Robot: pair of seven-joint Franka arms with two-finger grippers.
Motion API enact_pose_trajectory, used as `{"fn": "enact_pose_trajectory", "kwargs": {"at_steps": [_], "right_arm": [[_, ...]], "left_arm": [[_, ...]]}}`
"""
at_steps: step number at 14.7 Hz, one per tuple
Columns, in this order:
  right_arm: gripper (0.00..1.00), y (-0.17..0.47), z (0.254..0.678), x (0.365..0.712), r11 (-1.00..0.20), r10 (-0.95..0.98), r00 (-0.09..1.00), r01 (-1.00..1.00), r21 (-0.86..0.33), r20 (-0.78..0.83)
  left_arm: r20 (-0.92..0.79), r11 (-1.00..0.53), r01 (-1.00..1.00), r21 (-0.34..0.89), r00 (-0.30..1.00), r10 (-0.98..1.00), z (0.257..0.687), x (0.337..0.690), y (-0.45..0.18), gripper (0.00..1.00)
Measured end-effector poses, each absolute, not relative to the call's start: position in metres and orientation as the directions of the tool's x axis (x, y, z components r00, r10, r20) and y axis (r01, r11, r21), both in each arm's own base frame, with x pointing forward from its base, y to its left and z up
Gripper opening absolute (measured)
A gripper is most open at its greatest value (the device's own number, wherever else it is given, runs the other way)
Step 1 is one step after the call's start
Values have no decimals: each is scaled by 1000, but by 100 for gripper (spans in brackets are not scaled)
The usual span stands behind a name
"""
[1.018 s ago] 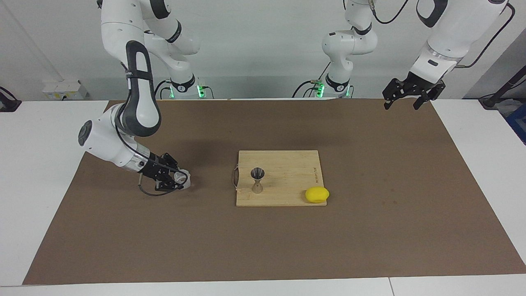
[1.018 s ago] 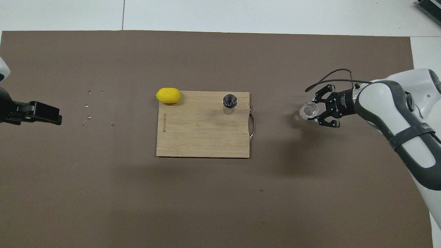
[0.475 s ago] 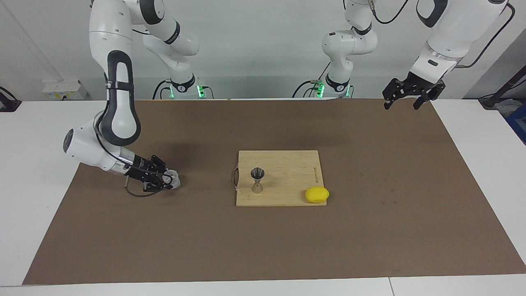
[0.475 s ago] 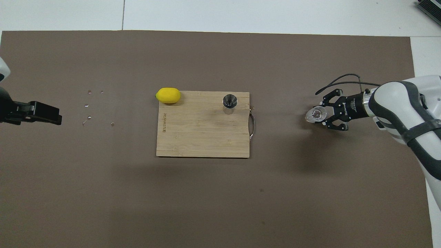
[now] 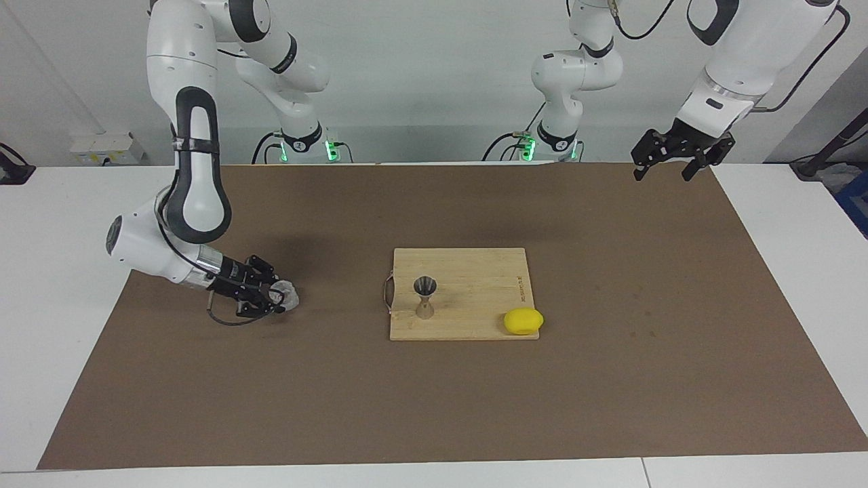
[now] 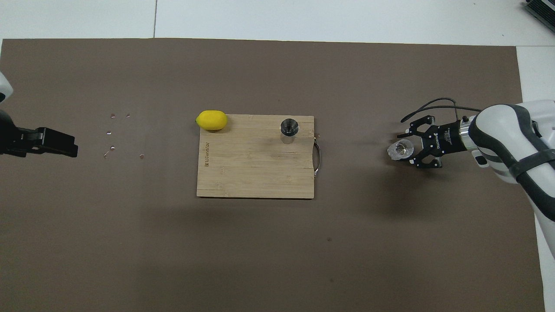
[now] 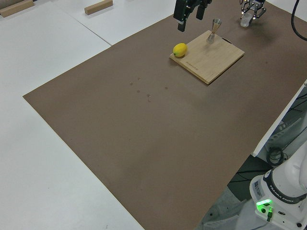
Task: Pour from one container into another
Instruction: 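Open the right gripper to release the glass cup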
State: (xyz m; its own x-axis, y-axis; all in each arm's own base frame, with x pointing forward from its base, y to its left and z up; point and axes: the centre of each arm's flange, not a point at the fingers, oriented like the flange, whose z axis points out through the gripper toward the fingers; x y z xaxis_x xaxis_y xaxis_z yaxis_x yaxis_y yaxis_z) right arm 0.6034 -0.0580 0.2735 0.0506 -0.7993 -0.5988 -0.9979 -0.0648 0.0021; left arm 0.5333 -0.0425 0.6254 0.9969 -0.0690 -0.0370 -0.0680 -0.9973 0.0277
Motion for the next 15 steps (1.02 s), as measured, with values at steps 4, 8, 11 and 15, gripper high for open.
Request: {"fn": "enact_pose_trajectory", "kwargs": {"at_steps": [4, 8, 11, 15], "right_arm": [[100, -63, 273, 603, -74, -806, 61, -997, -2, -589], [100, -73, 275, 599, -196, -825, 187, -980, -40, -533], [100, -77, 287, 596, -359, -828, 347, -931, -59, -441], [100, -75, 312, 597, -602, -747, 594, -795, -73, -299]], "left_arm": [[-37, -997, -68, 28, 997, -69, 625, 533, -42, 100], [-37, -997, -68, 28, 997, -69, 625, 533, -42, 100], [-37, -997, -68, 28, 997, -69, 625, 533, -42, 100], [-37, -997, -68, 28, 997, -69, 625, 533, -42, 100]]}}
